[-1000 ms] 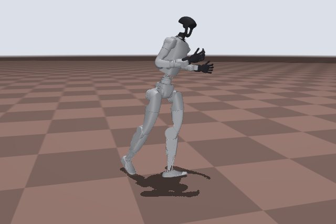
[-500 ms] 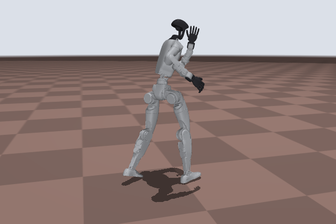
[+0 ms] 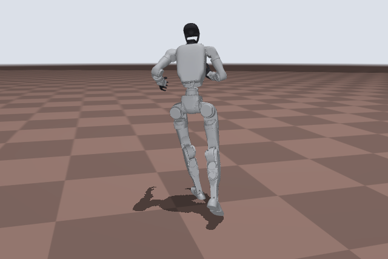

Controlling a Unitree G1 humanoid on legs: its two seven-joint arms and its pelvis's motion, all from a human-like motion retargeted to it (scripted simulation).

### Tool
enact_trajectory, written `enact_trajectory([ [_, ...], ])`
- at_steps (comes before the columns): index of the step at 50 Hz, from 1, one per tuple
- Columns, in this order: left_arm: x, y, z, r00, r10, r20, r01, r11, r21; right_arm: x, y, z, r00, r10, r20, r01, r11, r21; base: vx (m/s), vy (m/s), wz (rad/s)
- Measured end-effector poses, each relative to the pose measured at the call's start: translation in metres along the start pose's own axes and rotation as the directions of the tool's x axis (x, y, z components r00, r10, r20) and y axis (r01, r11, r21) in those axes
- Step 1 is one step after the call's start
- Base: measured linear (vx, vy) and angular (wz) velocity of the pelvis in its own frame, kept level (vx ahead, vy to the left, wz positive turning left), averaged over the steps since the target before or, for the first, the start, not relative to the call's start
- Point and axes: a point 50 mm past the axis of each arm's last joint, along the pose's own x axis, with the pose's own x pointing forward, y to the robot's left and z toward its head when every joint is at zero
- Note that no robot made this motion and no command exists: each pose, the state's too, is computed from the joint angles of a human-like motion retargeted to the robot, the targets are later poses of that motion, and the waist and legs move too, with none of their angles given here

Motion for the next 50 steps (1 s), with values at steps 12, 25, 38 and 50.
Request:
enact_trajectory([
  [12, 0.078, -0.163, 0.244, 0.528, -0.006, 0.849, 0.547, 0.767, -0.334, -0.217, -0.079, -0.005, 0.365, -0.849, -0.382, 0.088, 0.440, -0.894, 0.80, 0.10, 2.70],
  [25, 0.069, -0.151, 0.224, 0.550, -0.122, 0.826, 0.752, 0.502, -0.427, -0.175, -0.086, -0.009, 0.511, -0.775, -0.371, 0.291, 0.562, -0.774, 0.93, -0.35, 0.71],
  [38, 0.002, 0.015, 0.027, 0.964, -0.267, -0.015, 0.267, 0.961, 0.075, 0.030, -0.003, 0.055, 0.861, -0.240, 0.449, 0.467, 0.725, -0.507, 0.92, -0.07, -1.30],
  [50, 0.034, -0.041, 0.000, 0.996, -0.023, 0.087, 0.024, 1.000, -0.005, -0.048, -0.009, 0.023, 0.911, -0.381, 0.160, 0.400, 0.719, -0.568, 0.98, 0.33, 0.33],
])
